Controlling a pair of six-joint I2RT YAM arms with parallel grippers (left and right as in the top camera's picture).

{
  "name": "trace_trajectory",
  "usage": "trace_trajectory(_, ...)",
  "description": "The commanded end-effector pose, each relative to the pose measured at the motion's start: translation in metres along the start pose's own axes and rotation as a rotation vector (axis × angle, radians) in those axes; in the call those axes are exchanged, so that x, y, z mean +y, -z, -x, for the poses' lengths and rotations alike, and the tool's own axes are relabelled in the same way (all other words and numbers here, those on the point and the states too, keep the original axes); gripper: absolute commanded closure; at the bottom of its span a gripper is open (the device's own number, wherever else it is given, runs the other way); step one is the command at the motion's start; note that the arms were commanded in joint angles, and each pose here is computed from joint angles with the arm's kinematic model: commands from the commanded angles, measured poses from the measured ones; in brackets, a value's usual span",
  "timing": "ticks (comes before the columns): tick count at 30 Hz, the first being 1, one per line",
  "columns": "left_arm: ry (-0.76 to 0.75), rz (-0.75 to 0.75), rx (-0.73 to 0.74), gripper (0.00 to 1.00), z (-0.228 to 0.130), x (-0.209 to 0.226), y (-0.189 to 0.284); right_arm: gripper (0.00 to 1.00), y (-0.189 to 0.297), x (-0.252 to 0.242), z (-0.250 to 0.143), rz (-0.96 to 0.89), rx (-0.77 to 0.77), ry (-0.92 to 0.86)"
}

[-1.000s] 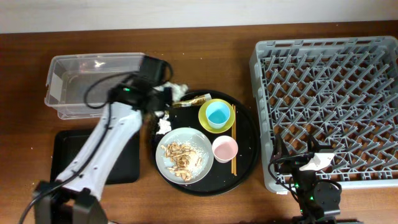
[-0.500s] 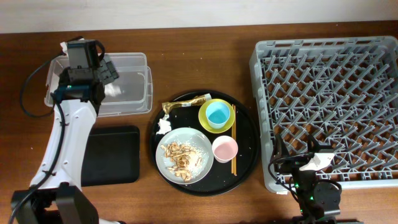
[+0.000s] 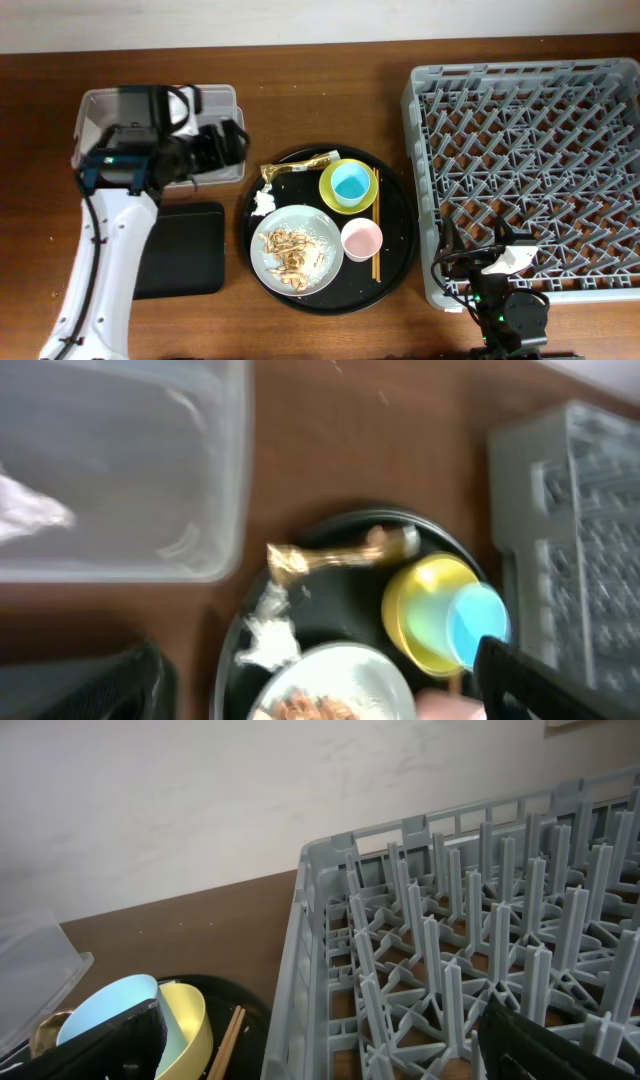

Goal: Sort waste into correct bins and load items into the dishwasher rack
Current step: 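Reach the left gripper back to the remaining tissue on the tray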

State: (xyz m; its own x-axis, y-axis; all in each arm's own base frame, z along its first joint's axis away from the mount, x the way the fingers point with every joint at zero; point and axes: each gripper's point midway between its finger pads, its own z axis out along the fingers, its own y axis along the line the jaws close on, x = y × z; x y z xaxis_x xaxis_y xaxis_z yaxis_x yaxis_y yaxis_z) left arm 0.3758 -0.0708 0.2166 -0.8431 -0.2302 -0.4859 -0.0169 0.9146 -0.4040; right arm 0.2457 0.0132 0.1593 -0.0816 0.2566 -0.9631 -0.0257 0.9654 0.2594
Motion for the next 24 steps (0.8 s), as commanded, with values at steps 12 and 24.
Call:
trace_trajectory(12,-0.166,0.007,0.276,0.01,-0.102,-0.079,-0.009,0.02,0.000,-0.004,-0.002,-0.016,0.000,-0.001)
trace_trajectory(24,-0.276,-0.017,0.318,0.06,-0.130,-0.107,-0.009,0.02,0.000,-0.004,-0.002,-0.016,0.000,-0.001)
